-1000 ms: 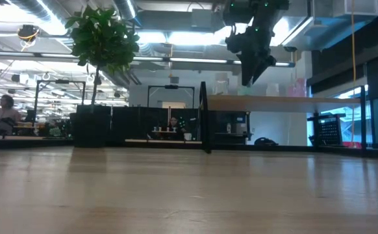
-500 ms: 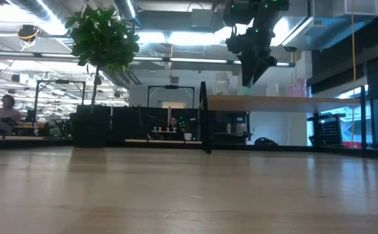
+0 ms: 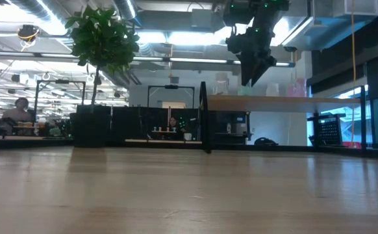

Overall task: Pick and place medicine bottles onto shelf by color
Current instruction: Put the green pill bottle aligned with the other green pill bottles on the shelf

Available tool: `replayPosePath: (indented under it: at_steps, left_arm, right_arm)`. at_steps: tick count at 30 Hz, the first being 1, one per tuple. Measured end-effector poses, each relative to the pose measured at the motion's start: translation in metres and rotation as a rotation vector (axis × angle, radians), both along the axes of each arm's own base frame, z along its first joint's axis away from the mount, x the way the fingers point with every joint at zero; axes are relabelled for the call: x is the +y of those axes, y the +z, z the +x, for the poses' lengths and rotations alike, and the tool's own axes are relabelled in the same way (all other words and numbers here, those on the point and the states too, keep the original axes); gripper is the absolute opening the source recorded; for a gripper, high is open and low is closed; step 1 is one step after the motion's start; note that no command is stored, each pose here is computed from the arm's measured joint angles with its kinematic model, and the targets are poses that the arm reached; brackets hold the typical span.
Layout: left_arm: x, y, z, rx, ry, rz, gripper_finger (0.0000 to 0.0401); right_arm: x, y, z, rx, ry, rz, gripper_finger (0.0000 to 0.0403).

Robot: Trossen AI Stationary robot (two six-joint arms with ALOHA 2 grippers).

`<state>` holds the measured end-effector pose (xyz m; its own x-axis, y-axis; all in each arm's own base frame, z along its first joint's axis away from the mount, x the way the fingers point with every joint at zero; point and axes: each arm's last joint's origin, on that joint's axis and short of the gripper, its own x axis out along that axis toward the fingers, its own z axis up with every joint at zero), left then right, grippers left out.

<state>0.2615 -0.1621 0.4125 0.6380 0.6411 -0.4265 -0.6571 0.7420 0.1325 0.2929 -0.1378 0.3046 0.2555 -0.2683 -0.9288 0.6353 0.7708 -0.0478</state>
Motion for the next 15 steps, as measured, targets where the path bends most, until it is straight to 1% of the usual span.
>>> replayPosePath:
  at_steps: [15]
  left_arm:
    - [-0.0002,0.0000,-0.0001,0.001,-0.001,-0.001,0.0267]
  right_arm:
    - [-0.0001,-0.0001,0.0001,0.001,0.001,-0.001,0.0235]
